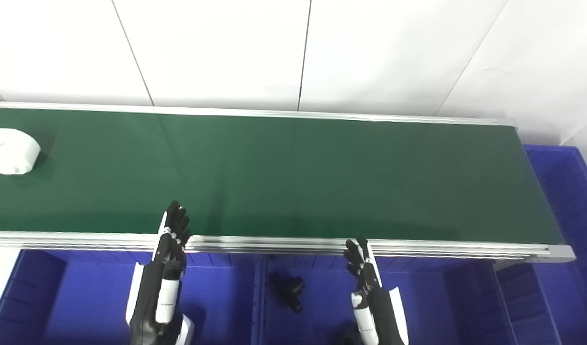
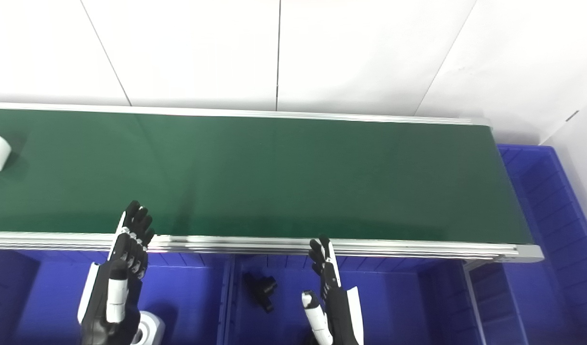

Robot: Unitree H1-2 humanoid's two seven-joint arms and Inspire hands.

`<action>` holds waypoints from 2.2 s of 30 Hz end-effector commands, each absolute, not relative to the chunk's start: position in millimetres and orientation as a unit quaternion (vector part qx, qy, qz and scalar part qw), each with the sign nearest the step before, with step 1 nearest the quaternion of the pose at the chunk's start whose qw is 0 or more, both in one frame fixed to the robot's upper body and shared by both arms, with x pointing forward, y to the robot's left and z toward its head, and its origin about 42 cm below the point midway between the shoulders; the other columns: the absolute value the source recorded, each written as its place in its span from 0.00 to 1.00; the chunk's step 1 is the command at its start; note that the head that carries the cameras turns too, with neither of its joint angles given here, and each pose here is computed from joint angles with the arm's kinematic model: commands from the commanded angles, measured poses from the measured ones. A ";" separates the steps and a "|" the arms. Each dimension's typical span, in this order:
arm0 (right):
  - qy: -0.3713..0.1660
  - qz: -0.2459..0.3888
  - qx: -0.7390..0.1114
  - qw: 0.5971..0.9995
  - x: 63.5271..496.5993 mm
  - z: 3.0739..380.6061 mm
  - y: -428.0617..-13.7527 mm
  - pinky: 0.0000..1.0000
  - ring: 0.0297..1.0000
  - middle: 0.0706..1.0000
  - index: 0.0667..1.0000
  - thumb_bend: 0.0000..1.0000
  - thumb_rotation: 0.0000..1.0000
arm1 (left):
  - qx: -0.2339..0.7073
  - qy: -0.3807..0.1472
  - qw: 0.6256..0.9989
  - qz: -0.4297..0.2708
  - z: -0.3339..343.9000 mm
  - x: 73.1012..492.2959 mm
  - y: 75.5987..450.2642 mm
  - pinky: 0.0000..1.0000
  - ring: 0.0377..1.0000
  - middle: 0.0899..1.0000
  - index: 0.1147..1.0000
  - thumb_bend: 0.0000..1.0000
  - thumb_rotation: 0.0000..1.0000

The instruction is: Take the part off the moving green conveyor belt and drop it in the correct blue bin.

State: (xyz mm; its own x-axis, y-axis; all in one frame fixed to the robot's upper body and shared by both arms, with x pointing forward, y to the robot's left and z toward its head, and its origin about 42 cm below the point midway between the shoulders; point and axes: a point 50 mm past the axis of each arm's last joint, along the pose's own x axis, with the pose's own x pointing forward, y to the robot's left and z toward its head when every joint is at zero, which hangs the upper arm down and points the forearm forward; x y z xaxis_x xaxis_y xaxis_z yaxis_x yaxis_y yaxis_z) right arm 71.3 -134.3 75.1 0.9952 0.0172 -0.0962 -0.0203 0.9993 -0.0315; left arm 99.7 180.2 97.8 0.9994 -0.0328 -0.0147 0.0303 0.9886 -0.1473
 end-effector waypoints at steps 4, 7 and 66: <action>0.032 0.007 0.020 0.999 75.5 91.8 -113.8 0.91 0.92 0.93 0.98 0.82 0.98 | -0.081 -0.005 0.996 -0.026 104.8 96.5 178.9 1.00 1.00 1.00 1.00 0.78 0.90; 0.034 0.007 0.019 0.999 75.2 91.4 -114.5 0.90 0.91 0.92 0.98 0.82 0.97 | -0.075 -0.002 0.997 -0.021 104.4 96.6 177.7 1.00 1.00 1.00 1.00 0.79 0.90; 0.047 0.014 0.018 0.999 71.0 46.0 -164.0 0.99 0.97 0.97 1.00 0.83 1.00 | -0.056 -0.012 0.998 -0.041 59.4 97.5 130.7 1.00 1.00 1.00 1.00 0.88 0.91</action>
State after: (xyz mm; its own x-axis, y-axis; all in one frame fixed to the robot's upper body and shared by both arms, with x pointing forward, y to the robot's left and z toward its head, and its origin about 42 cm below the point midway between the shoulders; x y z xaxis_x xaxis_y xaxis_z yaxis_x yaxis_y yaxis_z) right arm 67.3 -165.2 39.0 0.9854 0.0186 -0.1690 -0.0168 0.9998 0.0119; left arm 93.0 138.2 52.3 0.9952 -0.0906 -0.0381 0.0859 0.9903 -0.1096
